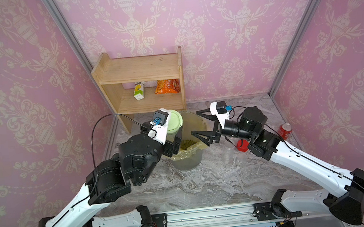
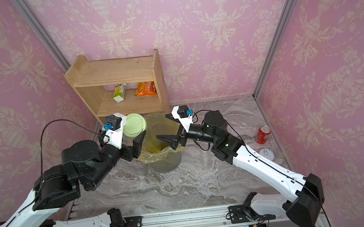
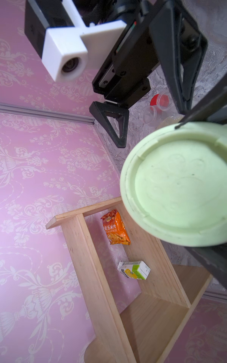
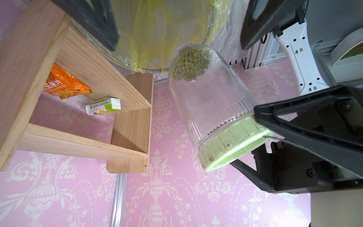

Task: Empty moldy mung beans from jars
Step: Pick up the jar from the center of the board.

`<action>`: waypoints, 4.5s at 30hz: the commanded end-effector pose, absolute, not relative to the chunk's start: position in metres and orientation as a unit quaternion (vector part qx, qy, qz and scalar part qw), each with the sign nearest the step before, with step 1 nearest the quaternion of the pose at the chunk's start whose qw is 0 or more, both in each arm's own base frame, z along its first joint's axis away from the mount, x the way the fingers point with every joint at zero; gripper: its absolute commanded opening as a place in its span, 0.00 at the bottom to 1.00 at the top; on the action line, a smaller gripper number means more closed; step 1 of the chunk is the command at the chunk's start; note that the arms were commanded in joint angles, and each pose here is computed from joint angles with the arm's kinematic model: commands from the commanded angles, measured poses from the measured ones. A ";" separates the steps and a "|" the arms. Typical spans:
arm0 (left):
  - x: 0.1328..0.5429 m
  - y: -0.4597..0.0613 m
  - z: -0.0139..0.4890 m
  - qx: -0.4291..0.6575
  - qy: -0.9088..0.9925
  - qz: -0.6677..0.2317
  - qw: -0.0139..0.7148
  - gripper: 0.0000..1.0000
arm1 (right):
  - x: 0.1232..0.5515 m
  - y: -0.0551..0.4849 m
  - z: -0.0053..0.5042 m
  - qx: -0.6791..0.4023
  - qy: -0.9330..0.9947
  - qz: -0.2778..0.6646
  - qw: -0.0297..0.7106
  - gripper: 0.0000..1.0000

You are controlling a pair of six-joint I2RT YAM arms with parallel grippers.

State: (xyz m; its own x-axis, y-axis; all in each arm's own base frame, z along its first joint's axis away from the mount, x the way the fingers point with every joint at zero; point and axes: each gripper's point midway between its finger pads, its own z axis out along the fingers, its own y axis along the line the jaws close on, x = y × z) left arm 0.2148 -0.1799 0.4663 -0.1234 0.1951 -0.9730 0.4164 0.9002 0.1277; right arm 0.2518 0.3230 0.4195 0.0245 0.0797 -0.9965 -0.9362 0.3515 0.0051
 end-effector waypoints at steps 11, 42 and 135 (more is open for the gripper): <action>0.266 -0.169 0.482 0.142 0.753 -0.187 0.614 0.19 | 0.250 0.310 0.432 -0.377 0.551 0.408 0.623 0.98; 0.320 -0.161 0.518 0.049 0.696 -0.475 0.537 0.18 | 0.319 0.322 0.442 -0.269 0.521 0.440 0.680 1.00; 0.309 -0.183 0.508 0.067 0.649 -0.554 0.517 0.82 | 0.334 0.346 0.493 -0.220 0.497 0.524 0.656 0.40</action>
State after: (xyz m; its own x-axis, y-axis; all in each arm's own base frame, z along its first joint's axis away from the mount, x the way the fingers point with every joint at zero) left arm 0.3350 -0.1723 0.4894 -0.4850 -0.5416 -0.6866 0.5493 0.4223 -0.7211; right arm 0.3409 0.3655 0.4598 -0.0796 0.3847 -0.9196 -0.9137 0.3406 0.2215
